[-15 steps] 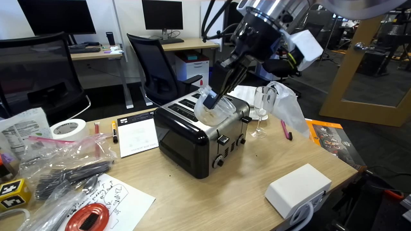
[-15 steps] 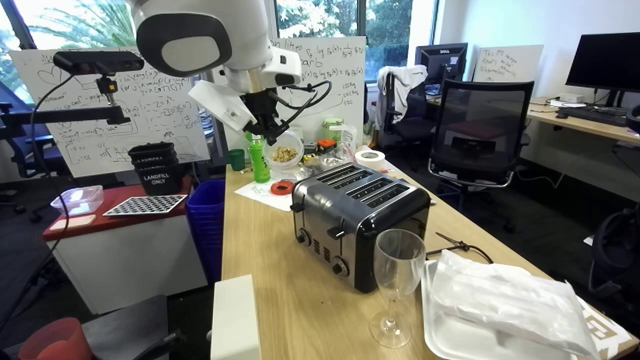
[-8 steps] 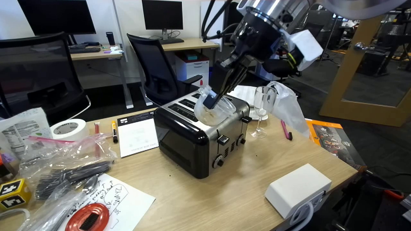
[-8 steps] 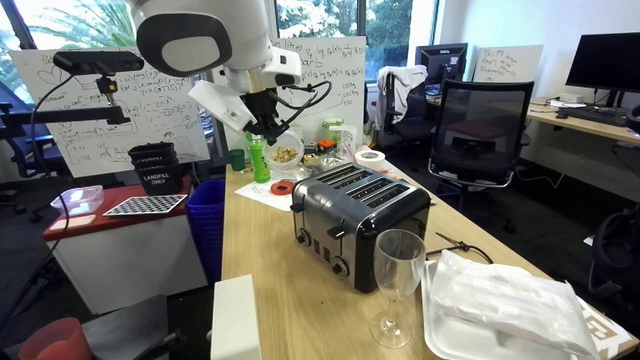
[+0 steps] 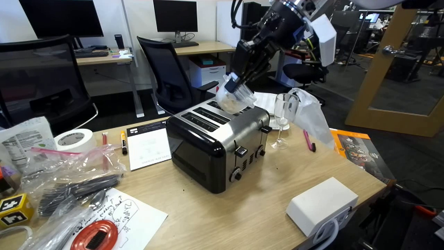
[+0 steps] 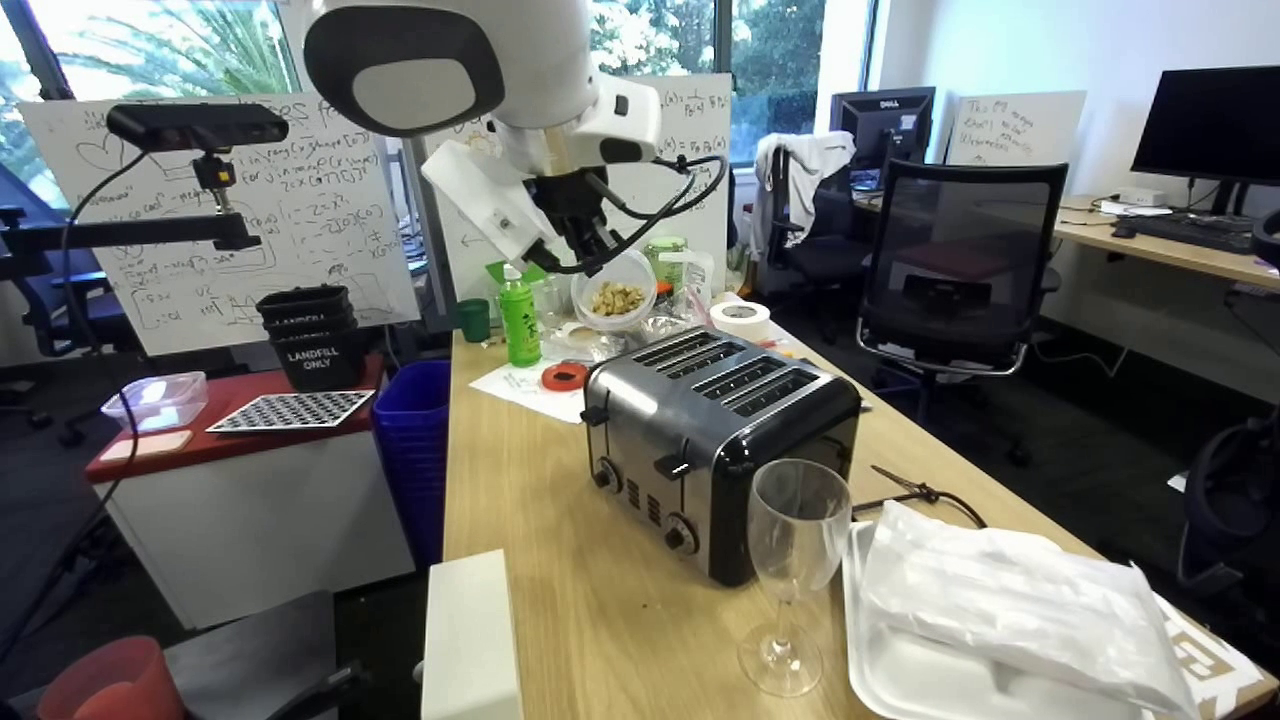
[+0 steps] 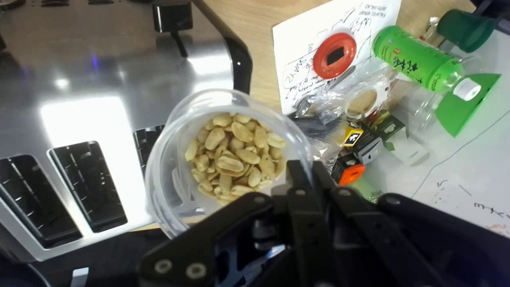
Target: Pour the contents in the small clear bowl on the left into the glass on the right
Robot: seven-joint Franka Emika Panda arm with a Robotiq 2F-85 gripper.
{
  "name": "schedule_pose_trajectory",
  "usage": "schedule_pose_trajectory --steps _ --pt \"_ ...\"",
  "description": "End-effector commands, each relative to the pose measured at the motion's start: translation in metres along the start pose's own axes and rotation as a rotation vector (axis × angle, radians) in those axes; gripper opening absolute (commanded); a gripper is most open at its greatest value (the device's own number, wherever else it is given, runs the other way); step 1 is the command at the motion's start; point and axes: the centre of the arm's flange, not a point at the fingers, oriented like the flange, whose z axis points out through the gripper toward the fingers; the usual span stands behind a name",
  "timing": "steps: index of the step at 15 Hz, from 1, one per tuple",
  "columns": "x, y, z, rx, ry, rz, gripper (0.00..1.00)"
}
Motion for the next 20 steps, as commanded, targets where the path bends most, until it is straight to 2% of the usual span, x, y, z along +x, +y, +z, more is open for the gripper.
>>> schedule_pose_trajectory --steps 1,7,8,18,19,20 --pt "0.005 0.024 -0.009 0.009 0.017 0.049 0.02" --pt "0.009 0.057 -0.029 -0.020 0.066 0.115 0.02" --pt "0.012 0.053 -0.025 -0.032 0.059 0.108 0.07" --pt "0.013 0.056 -0.026 -0.034 0.062 0.112 0.07" --pt "0.013 0.056 -0.026 -0.034 0.062 0.112 0.02" --pt "0.014 0.058 -0.026 -0.027 0.065 0.119 0.02"
